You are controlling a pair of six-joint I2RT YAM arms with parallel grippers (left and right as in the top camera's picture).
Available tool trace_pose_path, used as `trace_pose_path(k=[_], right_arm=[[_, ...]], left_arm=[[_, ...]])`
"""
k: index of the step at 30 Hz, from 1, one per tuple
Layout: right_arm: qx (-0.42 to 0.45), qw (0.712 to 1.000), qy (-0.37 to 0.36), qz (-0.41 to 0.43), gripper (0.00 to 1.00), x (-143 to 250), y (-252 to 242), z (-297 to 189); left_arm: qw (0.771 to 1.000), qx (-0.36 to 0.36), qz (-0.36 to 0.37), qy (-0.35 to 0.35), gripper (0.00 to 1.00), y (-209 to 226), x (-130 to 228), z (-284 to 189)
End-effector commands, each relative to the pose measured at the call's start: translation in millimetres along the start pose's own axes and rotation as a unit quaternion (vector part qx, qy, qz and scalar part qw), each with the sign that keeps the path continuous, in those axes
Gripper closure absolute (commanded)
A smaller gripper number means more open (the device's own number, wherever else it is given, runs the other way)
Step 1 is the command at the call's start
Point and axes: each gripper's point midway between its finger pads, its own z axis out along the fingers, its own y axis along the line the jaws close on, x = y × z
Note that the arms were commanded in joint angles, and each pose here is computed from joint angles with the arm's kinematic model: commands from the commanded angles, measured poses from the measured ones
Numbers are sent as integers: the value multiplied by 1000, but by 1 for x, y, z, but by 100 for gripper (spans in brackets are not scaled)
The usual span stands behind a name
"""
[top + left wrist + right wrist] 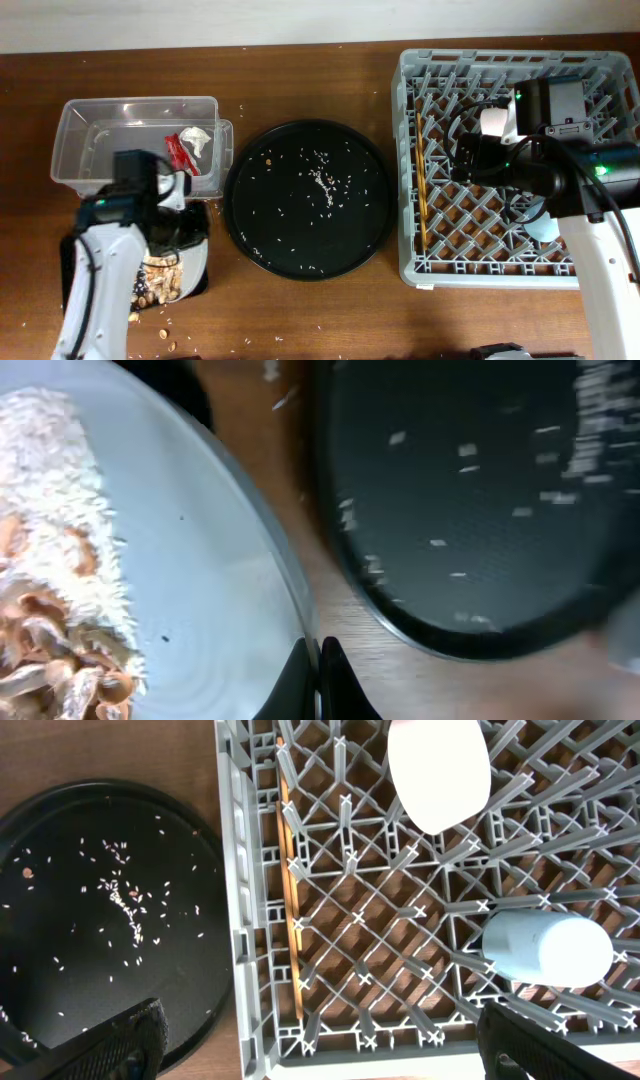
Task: Sort waste into correct bins and load items into the dishwasher rack
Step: 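Tip the plate over the black board to dump the food, then carry the empty plate to the dish rack and stand it upright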
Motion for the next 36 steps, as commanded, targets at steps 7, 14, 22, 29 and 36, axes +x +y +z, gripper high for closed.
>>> trace_pose_path(k=[7,14,22,29,36], right_arm=[[4,1000,-5,2,2,-2,-3,-2],[4,1000,-5,2,2,-1,-3,-2],[4,1000,-5,2,2,-2,-3,-2],[4,1000,-5,2,2,-2,-2,-2],[4,1000,-5,2,2,-1,-3,-2]], left_arm=[[954,249,20,-167,100,-15,-10,-97],[885,354,28,-300,100,-2,1,-156],[876,365,49,-312,100,-9,5,-161],[826,456,127,-306,100,-54,-18,-175],[800,483,211,-286,100,-217,-76,-175]])
